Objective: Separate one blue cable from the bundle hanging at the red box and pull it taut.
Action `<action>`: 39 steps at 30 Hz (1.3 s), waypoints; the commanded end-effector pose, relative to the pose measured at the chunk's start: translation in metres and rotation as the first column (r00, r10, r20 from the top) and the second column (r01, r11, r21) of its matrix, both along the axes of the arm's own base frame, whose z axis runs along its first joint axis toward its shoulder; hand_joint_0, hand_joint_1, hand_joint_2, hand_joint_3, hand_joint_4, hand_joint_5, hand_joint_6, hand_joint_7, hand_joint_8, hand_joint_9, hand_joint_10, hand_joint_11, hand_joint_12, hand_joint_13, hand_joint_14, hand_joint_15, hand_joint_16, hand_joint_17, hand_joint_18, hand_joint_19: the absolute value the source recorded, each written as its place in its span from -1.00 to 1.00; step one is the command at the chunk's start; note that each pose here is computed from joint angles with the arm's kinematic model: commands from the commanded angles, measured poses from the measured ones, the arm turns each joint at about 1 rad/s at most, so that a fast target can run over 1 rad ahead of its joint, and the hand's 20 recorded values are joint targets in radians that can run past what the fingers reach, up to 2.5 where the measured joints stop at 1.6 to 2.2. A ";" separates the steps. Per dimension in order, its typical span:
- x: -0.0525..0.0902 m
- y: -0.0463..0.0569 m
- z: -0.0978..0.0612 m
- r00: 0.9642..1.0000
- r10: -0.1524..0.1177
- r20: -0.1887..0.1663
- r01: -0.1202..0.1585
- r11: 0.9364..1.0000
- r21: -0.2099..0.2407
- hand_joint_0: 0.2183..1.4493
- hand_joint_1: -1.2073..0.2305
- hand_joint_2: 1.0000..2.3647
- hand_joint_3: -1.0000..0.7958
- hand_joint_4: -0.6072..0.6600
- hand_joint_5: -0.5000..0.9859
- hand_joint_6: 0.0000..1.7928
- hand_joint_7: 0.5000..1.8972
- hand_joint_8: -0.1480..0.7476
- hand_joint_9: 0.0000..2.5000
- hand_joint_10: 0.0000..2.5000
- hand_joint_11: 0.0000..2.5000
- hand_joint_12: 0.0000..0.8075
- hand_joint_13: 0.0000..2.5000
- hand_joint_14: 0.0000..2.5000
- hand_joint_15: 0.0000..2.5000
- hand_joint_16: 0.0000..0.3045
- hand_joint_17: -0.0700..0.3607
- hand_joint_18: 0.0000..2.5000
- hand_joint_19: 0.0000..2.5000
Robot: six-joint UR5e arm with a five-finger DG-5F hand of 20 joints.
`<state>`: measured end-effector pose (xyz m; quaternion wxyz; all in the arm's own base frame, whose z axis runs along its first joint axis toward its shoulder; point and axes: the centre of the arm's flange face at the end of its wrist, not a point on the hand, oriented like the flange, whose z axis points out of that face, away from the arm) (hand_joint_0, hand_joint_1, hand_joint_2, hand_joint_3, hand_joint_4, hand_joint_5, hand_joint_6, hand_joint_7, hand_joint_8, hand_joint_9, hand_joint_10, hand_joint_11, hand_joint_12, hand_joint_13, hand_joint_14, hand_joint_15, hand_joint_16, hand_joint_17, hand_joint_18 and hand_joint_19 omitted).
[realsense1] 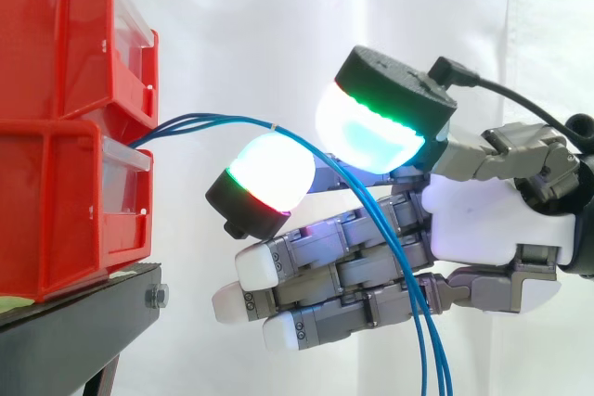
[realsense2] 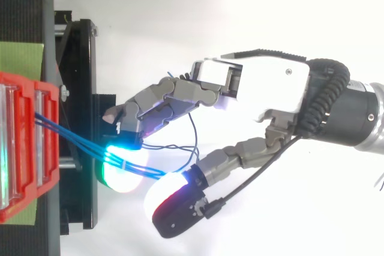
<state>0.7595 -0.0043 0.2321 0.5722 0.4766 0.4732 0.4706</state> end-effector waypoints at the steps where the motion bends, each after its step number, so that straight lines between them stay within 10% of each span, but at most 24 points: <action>1: -0.001 0.000 -0.001 1.000 0.001 -0.009 -0.001 1.000 0.000 -0.48 -0.33 -1.00 -0.44 0.25 -0.57 -0.04 -0.47 0.03 -0.44 -0.99 -0.69 -0.30 -0.59 -1.00 -0.95 -0.78 -0.32 -0.62 -0.87; 6: -0.001 0.000 -0.001 1.000 0.000 -0.012 0.000 1.000 0.000 -0.37 -0.06 -1.00 -0.44 0.20 -0.56 -0.06 -0.41 0.02 -0.42 -0.99 -0.69 -0.34 -0.59 -1.00 -0.95 -0.79 -0.35 -0.64 -0.87; 19: -0.001 0.000 -0.001 1.000 0.000 -0.012 0.000 1.000 0.000 -0.28 -0.45 -0.97 -0.12 0.03 -0.59 0.02 -0.28 0.02 -0.45 -0.99 -0.68 -0.31 -0.59 -1.00 -0.94 -0.79 -0.34 -0.63 -0.86; 29: -0.002 -0.002 -0.002 1.000 -0.002 -0.018 0.002 1.000 -0.002 -0.05 -0.59 -1.00 -0.44 0.14 -0.58 0.02 -0.16 0.00 -0.43 -0.99 -0.66 -0.32 -0.57 -1.00 -0.94 -0.79 -0.34 -0.60 -0.87; 39: -0.002 -0.004 -0.002 1.000 -0.002 -0.022 0.002 1.000 -0.003 -0.50 -0.39 -1.00 -0.44 0.25 -0.56 -0.01 -0.29 0.05 -0.41 -0.99 -0.66 -0.29 -0.57 -1.00 -0.93 -0.77 -0.31 -0.60 -0.85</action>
